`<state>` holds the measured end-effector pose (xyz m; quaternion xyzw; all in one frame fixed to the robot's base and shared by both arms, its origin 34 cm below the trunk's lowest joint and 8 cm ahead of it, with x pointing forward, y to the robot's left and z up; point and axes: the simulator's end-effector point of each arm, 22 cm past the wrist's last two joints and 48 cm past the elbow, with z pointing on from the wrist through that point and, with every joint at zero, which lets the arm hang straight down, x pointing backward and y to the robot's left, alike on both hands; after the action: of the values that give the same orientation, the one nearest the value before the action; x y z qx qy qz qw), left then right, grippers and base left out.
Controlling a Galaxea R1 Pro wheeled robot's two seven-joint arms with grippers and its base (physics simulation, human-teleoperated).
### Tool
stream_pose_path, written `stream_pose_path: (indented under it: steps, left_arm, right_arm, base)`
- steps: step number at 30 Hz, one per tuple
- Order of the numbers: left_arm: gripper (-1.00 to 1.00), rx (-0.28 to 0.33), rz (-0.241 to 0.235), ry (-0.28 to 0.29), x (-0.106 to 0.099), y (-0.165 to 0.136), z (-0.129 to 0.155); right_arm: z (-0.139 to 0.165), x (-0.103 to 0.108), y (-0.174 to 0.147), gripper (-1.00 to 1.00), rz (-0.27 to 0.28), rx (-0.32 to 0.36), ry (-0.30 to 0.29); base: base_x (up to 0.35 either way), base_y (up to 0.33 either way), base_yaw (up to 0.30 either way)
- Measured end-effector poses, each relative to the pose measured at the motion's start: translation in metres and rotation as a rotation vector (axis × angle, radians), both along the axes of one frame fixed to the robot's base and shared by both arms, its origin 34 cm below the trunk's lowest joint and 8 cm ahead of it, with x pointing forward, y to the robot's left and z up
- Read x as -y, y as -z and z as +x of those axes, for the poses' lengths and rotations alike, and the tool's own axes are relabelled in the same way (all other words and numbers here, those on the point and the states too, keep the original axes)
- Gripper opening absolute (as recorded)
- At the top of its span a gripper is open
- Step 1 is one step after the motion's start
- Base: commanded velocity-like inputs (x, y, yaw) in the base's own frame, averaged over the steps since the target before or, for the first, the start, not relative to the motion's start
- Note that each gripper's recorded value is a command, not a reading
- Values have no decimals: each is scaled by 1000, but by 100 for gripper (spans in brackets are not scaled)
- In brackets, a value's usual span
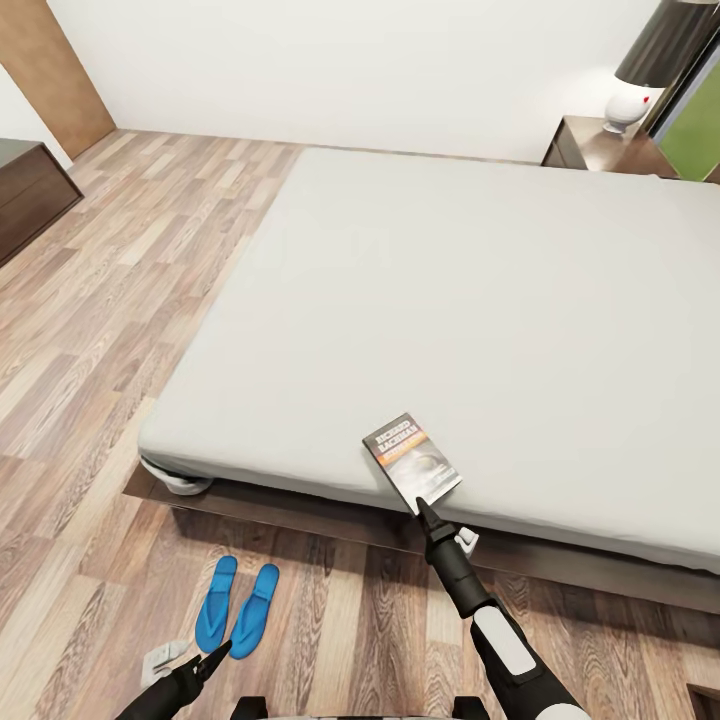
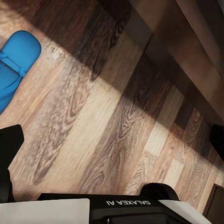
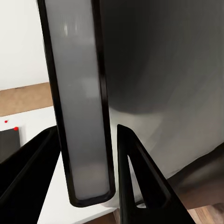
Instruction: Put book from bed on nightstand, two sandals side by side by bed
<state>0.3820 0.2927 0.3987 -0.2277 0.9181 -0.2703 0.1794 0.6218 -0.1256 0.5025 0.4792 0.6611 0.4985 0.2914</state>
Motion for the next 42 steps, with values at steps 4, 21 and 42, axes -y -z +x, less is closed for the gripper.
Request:
stream_pose_path:
  steps: [4,21,42]
  left_arm:
    - [100,0,0,0,0,-2,0]
    - [100,0,0,0,0,-21,1]
    - [100,-1,0,0,0,-56,2]
  right_arm:
    - [0,0,-2,-100,0,0,0]
    - [1,0,-21,-100,1,-1,0]
    - [2,0,-56,-100,1,-2,0]
  base:
    - [0,0,0]
    - [0,0,0]
    - [0,0,0]
